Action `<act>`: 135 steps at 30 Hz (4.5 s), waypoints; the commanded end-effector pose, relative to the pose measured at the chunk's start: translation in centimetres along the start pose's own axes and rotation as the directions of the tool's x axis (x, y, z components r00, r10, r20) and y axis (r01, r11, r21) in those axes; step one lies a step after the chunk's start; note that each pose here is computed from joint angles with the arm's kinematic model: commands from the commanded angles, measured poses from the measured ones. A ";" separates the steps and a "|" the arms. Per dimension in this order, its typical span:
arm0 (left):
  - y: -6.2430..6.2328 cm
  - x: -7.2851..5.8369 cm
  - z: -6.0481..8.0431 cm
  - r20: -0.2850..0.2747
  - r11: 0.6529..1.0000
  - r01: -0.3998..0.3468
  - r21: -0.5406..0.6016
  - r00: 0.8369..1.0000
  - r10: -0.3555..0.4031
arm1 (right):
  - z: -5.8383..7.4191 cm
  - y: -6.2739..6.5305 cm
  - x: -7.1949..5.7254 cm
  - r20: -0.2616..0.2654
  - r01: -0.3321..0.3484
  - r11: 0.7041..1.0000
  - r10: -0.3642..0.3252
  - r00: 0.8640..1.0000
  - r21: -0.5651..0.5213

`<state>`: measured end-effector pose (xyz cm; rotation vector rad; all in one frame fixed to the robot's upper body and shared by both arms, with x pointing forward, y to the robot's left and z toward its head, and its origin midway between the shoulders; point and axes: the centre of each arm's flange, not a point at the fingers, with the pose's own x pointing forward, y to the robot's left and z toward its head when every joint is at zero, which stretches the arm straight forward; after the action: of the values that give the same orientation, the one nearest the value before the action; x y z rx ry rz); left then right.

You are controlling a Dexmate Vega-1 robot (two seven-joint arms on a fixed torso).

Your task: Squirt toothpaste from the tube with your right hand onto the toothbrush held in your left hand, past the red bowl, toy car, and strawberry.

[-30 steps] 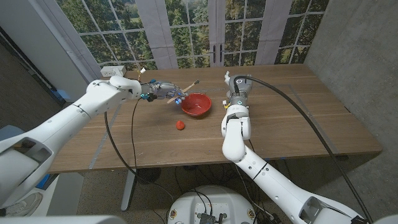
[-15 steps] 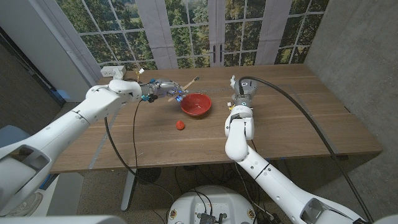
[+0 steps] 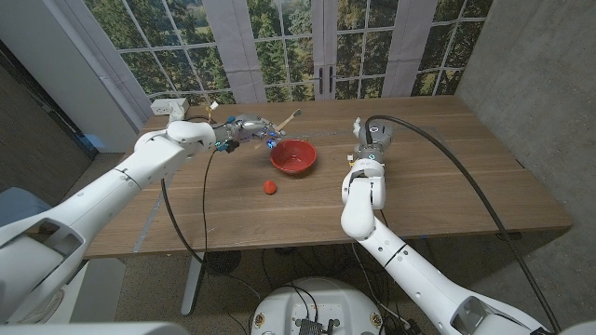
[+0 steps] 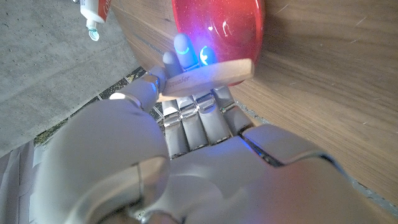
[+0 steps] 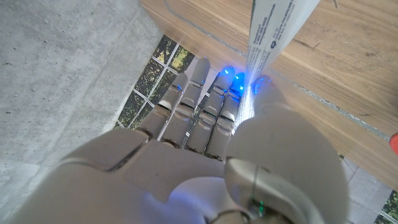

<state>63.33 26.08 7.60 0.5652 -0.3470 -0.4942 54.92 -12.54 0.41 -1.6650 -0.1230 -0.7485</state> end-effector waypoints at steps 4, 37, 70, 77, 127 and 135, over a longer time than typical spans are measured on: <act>-0.5 1.8 0.9 0.070 0.998 0.015 0.063 0.997 -0.020 | -1.3 1.7 1.3 -0.039 -0.070 0.998 0.070 0.997 -0.009; -1.8 3.7 1.4 0.059 0.996 0.041 0.076 0.997 -0.045 | -2.7 4.7 3.0 -0.080 -0.183 0.983 0.180 0.980 -0.033; -2.8 5.7 0.3 -0.015 0.994 0.006 0.105 1.000 -0.004 | -4.5 2.0 1.5 -0.019 -0.015 0.980 0.020 1.000 0.199; -3.1 6.0 0.3 -0.021 0.992 -0.002 0.129 1.000 0.005 | -4.4 1.2 0.9 0.004 0.013 0.973 -0.014 1.000 0.230; -5.4 5.8 3.1 -0.157 0.857 -0.027 0.515 0.980 0.125 | -4.7 0.5 0.9 0.039 0.034 0.968 -0.045 0.998 0.248; -5.7 5.8 3.4 -0.187 0.827 -0.022 0.562 0.970 0.153 | -4.6 0.6 1.0 0.046 0.029 0.968 -0.041 0.998 0.249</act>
<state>64.98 17.73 7.89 1.0834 -0.3243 -0.2779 54.01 -17.21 0.62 -1.4428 -0.2706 -0.6951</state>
